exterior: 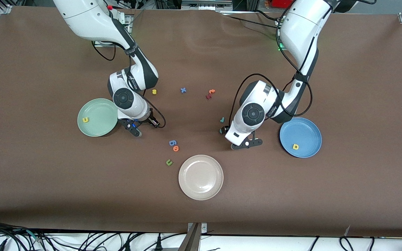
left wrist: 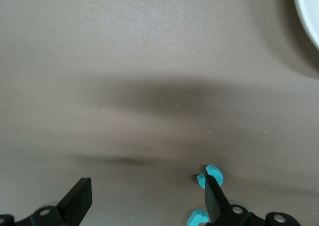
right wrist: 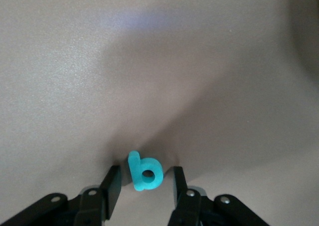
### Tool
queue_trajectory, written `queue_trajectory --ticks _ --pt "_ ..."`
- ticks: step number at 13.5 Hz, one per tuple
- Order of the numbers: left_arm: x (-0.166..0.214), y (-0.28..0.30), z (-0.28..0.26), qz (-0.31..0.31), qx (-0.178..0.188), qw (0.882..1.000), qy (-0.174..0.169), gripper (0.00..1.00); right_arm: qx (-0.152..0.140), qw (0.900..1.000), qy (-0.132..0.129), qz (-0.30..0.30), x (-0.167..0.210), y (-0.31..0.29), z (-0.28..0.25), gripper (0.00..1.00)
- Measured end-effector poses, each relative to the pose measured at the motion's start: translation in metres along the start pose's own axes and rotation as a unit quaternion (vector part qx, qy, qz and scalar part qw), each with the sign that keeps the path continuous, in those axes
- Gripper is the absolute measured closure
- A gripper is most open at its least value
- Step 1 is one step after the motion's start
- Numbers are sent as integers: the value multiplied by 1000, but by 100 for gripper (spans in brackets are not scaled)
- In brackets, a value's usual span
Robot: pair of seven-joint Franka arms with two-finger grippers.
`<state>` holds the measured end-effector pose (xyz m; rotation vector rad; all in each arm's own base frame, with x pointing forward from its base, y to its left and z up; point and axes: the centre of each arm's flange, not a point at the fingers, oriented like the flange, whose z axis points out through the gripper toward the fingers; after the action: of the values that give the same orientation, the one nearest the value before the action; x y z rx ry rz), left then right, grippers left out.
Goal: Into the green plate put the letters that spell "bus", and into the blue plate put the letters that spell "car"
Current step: 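Carry the b to the green plate while the left gripper grasps the c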
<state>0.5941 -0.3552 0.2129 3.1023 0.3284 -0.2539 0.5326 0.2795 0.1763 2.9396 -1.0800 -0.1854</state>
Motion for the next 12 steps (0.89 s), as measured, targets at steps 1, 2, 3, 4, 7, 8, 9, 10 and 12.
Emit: queue_trajectory --ticks 1,2,3,4,7,8,9,10,12 --pt "0 2 3 -1 -3 1000 3 0 -1 1000 0 0 0 1 1 51" --pt "-2 6 6 -1 -5 1000 5 0 1 1000 1 0 0 1 0 58" --pt "-4 9 9 0 -5 1000 6 0 1 1000 1 0 0 1 0 58" --pt "-8 15 13 2 -6 1000 6 0 4 1000 3 0 0 2 0 57" --pt "-16 26 25 3 -6 1000 8 0 25 1000 15 0 -4 10 2 57" --pt "-18 28 29 5 -5 1000 8 0 28 999 17 0 -4 11 2 58" --pt "-19 29 32 5 -5 1000 7 0 29 999 17 0 -4 12 2 58" --pt "-19 29 34 6 -5 1000 7 0 30 999 18 -1 -4 12 2 59" --pt "-18 30 36 5 -7 1000 10 0 30 999 18 -1 -4 13 1 72"
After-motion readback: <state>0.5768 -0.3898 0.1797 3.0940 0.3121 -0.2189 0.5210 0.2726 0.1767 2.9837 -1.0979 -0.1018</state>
